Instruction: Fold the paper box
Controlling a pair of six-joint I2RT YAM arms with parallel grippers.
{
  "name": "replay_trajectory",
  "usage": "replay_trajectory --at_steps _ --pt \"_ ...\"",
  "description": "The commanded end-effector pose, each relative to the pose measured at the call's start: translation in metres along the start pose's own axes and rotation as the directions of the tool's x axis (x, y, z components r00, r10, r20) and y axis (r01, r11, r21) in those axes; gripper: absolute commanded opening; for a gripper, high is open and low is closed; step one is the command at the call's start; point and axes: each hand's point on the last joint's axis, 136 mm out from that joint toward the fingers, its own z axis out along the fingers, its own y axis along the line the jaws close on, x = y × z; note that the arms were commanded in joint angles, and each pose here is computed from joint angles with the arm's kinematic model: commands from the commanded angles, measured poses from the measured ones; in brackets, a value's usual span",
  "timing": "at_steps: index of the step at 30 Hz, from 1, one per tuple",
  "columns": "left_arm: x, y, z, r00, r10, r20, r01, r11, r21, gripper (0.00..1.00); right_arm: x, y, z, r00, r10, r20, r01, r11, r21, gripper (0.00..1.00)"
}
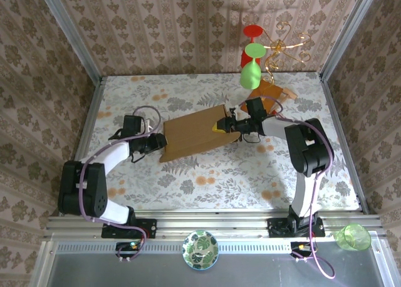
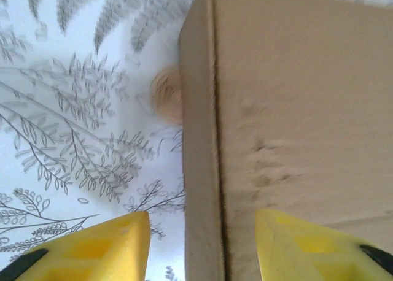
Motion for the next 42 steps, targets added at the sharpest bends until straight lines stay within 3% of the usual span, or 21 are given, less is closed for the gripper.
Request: replay_trajectory --at_steps 1,5,8,10,13,15,17,21,23,26,28,31,32,33,34,36,37,39,42 --pt "-0.049 -0.036 -0.04 0.982 0.048 0.18 -0.061 0.996 0.066 0.53 -0.006 0.007 -0.014 0.944 0.319 0.09 -0.315 0.948 -0.054 0.48" --pt "-0.062 -0.068 -0.062 0.945 0.202 0.259 -0.244 0.96 0.14 0.53 0.008 0.014 -0.021 0.849 0.524 0.062 -0.521 0.852 -0.054 0.42" --pt "-0.058 -0.066 -0.067 0.931 0.24 0.274 -0.284 0.95 0.13 0.64 0.023 0.013 -0.03 0.783 0.62 0.054 -0.62 0.784 -0.013 0.43" --pt "-0.06 -0.05 -0.065 0.957 0.128 0.26 -0.164 0.979 0.123 0.65 0.031 0.013 -0.035 0.736 0.675 0.044 -0.676 0.737 0.004 0.43" --pt "-0.057 -0.02 -0.059 0.961 -0.213 0.176 0.197 0.975 0.105 0.59 0.038 0.012 -0.044 0.679 0.733 0.032 -0.734 0.68 0.003 0.44" --pt "-0.048 -0.009 -0.055 0.912 -0.396 0.111 0.39 0.918 0.068 0.63 0.041 0.007 -0.048 0.659 0.752 0.034 -0.752 0.659 0.009 0.44" --pt "-0.043 -0.01 -0.051 0.855 -0.513 0.071 0.508 0.858 0.081 0.65 0.042 0.004 -0.05 0.637 0.771 0.025 -0.771 0.637 0.012 0.43" --pt "-0.028 -0.003 -0.036 0.654 -0.756 -0.002 0.752 0.651 0.102 0.64 0.044 0.004 -0.049 0.625 0.78 -0.001 -0.78 0.625 0.036 0.41" --pt "-0.023 -0.004 -0.027 0.583 -0.812 -0.045 0.811 0.577 0.093 0.63 0.045 0.002 -0.049 0.628 0.778 0.0 -0.777 0.627 0.049 0.41" --pt "-0.026 -0.007 -0.022 0.528 -0.848 -0.052 0.848 0.521 0.098 0.64 0.046 0.0 -0.048 0.62 0.785 -0.004 -0.784 0.619 0.049 0.41" --pt "-0.031 -0.008 -0.024 0.554 -0.831 -0.045 0.83 0.548 0.099 0.63 0.046 -0.002 -0.049 0.612 0.791 -0.007 -0.789 0.612 0.051 0.4" --pt "-0.038 -0.007 -0.041 0.731 -0.682 -0.004 0.682 0.731 0.014 0.62 0.042 -0.007 -0.052 0.607 0.795 -0.004 -0.794 0.606 0.051 0.39" --pt "-0.042 -0.009 -0.047 0.812 -0.584 0.005 0.584 0.812 -0.012 0.62 0.039 -0.008 -0.053 0.607 0.794 -0.002 -0.794 0.607 0.047 0.39" --pt "-0.049 -0.018 -0.053 0.9 -0.436 0.009 0.436 0.9 -0.004 0.6 0.038 -0.01 -0.053 0.6 0.8 0.0 -0.799 0.6 0.046 0.39" --pt "-0.053 -0.029 -0.058 0.957 -0.291 0.009 0.29 0.957 0.019 0.59 0.036 -0.011 -0.053 0.598 0.801 0.002 -0.801 0.598 0.044 0.38" --pt "-0.052 -0.058 -0.068 0.999 0.037 0.04 -0.04 0.995 0.086 0.56 0.03 -0.011 -0.054 0.599 0.801 0.001 -0.8 0.598 0.039 0.38" --pt "-0.049 -0.075 -0.075 0.978 0.193 0.084 -0.202 0.972 0.123 0.55 0.028 -0.01 -0.055 0.601 0.799 0.0 -0.799 0.601 0.038 0.38" --pt "-0.034 -0.111 -0.091 0.841 0.5 0.205 -0.534 0.828 0.17 0.61 0.024 -0.015 -0.058 0.604 0.797 0.009 -0.796 0.602 0.059 0.38" --pt "-0.02 -0.129 -0.103 0.635 0.721 0.277 -0.767 0.631 0.117 0.69 0.021 -0.025 -0.061 0.601 0.799 0.008 -0.797 0.598 0.086 0.36"
